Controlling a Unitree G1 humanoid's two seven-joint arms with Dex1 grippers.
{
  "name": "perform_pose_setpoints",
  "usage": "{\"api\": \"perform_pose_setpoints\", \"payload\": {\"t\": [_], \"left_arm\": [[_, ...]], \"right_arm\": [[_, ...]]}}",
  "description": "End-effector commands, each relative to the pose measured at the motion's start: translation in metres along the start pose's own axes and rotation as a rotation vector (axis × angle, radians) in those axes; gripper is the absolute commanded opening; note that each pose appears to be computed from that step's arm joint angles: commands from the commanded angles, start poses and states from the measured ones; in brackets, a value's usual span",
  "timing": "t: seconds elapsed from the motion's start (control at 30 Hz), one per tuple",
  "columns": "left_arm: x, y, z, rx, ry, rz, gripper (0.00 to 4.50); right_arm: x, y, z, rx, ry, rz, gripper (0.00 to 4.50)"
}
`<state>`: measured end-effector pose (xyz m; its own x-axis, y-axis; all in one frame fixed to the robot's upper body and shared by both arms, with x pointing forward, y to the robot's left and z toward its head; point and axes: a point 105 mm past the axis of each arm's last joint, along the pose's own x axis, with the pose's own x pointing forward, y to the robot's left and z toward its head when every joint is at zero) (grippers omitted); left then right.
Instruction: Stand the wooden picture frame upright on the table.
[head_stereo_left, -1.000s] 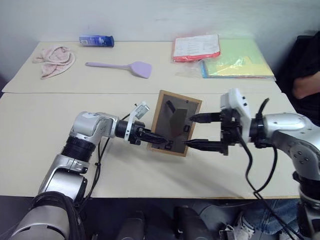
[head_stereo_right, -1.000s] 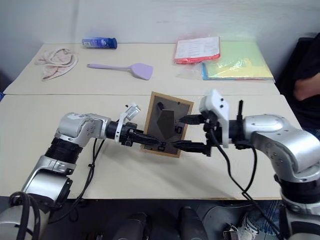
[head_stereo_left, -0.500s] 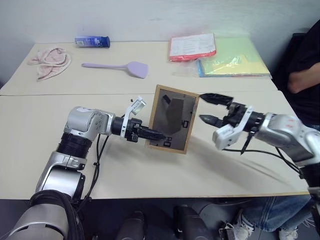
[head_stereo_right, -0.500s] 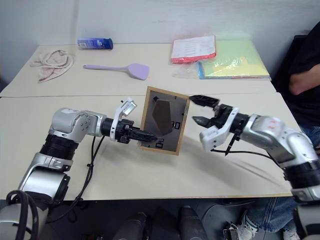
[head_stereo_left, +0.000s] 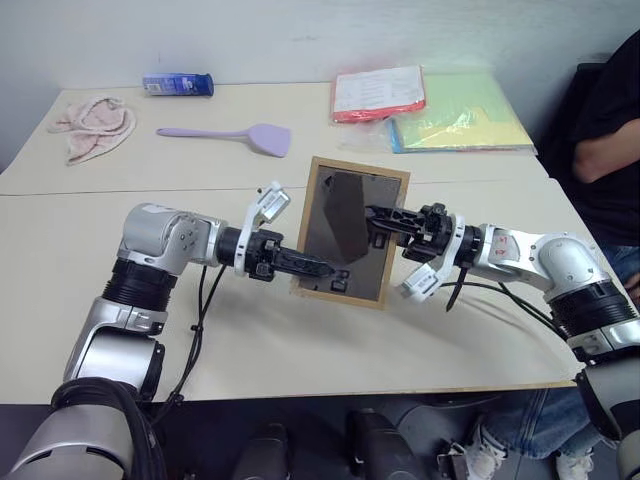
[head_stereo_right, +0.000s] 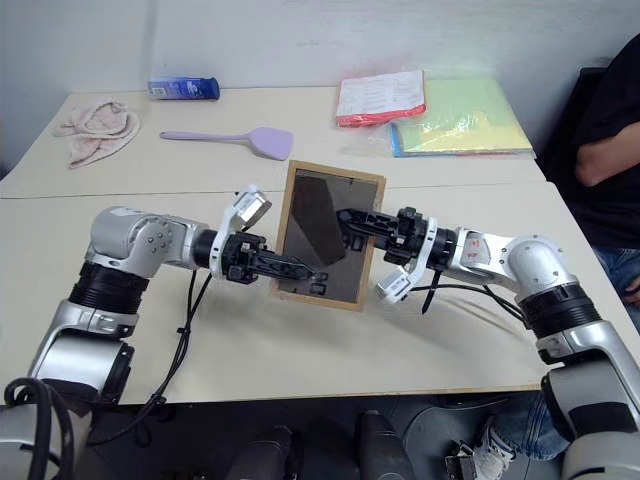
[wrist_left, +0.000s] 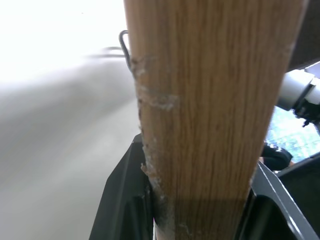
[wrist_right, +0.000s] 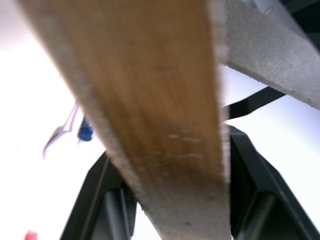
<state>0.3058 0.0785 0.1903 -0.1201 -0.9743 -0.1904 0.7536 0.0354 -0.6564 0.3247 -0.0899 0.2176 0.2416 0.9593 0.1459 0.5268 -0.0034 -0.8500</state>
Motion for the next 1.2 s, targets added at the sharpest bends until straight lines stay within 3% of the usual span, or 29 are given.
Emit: {"api": "perform_pose_setpoints", "payload": {"t": [0.03,0.17,0.27,0.4,0.53,0.6,0.77,0.97,1.17,1.2], "left_arm": [[-0.019,-0.004,0.007,0.089,-0.022,0.085,2.32],[-0.060,-0.005,0.009,0.154,-0.069,0.204,3.51],[-0.104,-0.024,0.009,0.272,-0.108,0.285,4.46],[-0.124,-0.059,-0.002,0.493,-0.065,0.309,4.50],[-0.114,-0.051,-0.017,0.683,-0.020,0.440,4.50],[-0.107,-0.044,-0.013,0.771,-0.063,0.496,4.50],[-0.105,-0.037,0.012,0.878,-0.258,0.608,4.50],[-0.101,-0.038,0.014,0.875,-0.270,0.597,4.50],[-0.101,-0.038,0.016,0.869,-0.264,0.594,4.50],[-0.101,-0.037,0.015,0.866,-0.260,0.590,4.50]], "right_arm": [[-0.008,-0.002,-0.007,0.027,0.011,0.019,1.48],[-0.003,-0.003,-0.007,0.082,0.012,0.010,1.26],[-0.002,-0.004,-0.007,0.166,0.014,-0.008,1.26],[0.001,0.002,-0.008,0.499,0.081,-0.053,1.26],[0.019,0.014,0.005,1.306,0.160,-0.082,1.26],[0.023,0.014,0.011,1.599,0.141,-0.102,1.26],[0.027,0.028,0.025,2.096,0.121,-0.102,1.26],[0.025,0.062,0.034,2.261,0.228,-0.089,1.26],[0.019,0.085,0.044,2.299,0.316,0.005,1.26],[0.017,0.085,0.045,2.305,0.315,0.008,1.61]]}}
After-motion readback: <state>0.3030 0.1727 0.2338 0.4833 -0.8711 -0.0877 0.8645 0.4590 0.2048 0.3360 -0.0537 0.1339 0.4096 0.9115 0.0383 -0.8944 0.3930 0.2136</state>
